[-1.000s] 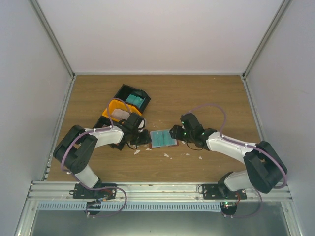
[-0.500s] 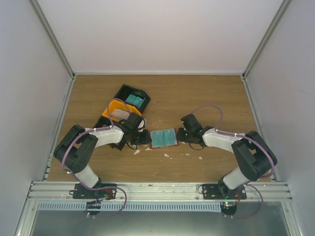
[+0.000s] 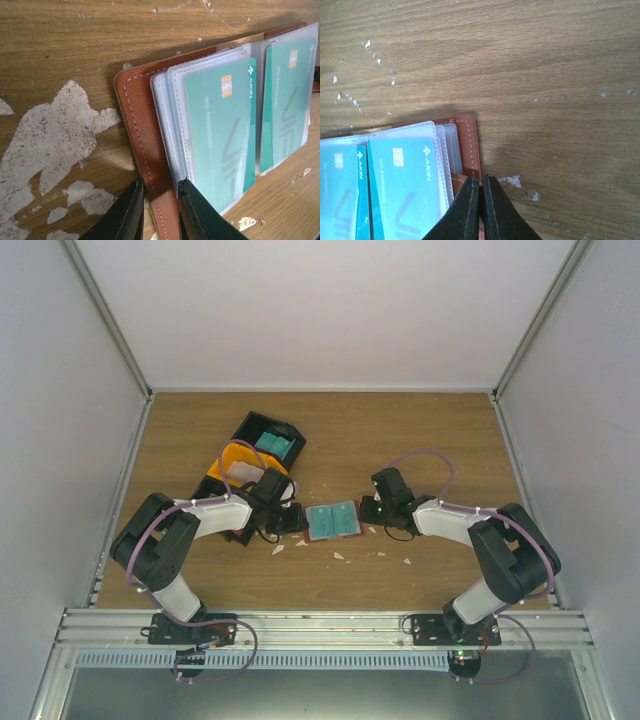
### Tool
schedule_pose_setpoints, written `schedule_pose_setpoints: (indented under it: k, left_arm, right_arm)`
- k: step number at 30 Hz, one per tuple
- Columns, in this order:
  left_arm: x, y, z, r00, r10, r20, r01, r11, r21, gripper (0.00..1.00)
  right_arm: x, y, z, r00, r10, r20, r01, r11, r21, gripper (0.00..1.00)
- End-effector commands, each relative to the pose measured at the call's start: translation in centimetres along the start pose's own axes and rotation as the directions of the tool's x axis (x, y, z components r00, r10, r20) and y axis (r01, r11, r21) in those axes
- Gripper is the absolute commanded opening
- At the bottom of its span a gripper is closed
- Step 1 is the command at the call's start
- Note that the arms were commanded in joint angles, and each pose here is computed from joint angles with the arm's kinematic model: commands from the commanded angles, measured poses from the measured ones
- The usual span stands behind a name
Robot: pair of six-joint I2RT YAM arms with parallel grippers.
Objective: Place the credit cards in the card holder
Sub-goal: Close the card holder at the center of the board.
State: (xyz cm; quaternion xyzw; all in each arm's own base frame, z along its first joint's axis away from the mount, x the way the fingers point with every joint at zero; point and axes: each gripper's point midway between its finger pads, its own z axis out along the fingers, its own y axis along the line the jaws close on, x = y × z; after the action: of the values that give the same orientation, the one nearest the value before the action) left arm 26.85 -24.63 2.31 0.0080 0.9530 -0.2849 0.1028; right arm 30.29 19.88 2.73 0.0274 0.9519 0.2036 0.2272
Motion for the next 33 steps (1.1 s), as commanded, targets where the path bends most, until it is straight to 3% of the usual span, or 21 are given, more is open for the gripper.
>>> schedule_pose_setpoints:
  k: [1,6,10,13,15,19,22,33]
  left_arm:
    - [0.1,0.2,0.6,1.000,0.016,-0.016,-0.016,1.000,-0.004,0.23]
    - [0.0,0.3,0.7,1.000,0.019,-0.016,-0.019,1.000,-0.008,0.23]
    - [0.0,0.2,0.6,1.000,0.020,-0.015,-0.021,1.000,-0.008,0.23]
    - [0.1,0.3,0.6,1.000,0.021,-0.015,-0.021,1.000,-0.012,0.22]
    - [0.1,0.3,0.6,1.000,0.024,-0.016,-0.024,1.000,-0.012,0.22]
    - [0.2,0.3,0.6,1.000,0.023,-0.020,-0.023,1.000,-0.004,0.22]
    - [0.1,0.1,0.6,1.000,0.025,-0.019,-0.025,1.000,0.000,0.22]
    - [0.0,-0.1,1.2,0.999,0.036,-0.037,-0.035,0.999,0.013,0.22]
  right_arm:
    - [-0.3,0.5,-0.2,1.000,-0.015,0.001,0.015,1.000,-0.023,0.01]
    - [-0.7,0.6,-1.1,1.000,-0.017,0.022,0.017,1.000,-0.016,0.03]
    - [-0.1,-0.4,-0.8,1.000,-0.008,0.001,0.008,1.000,0.026,0.28]
    - [0.6,-0.6,-0.1,0.999,-0.009,-0.035,0.010,0.999,0.031,0.33]
    - [1.0,-0.7,0.2,0.999,-0.002,-0.053,0.003,1.000,0.028,0.30]
    - [1.0,-0.4,0.2,0.999,0.010,-0.050,-0.010,1.000,0.013,0.10]
    - [0.5,-0.2,-0.3,0.999,0.016,-0.029,-0.016,1.000,0.011,0.01]
    - [-1.1,3.3,-3.5,1.000,-0.025,-0.003,0.025,0.997,-0.079,0.00]
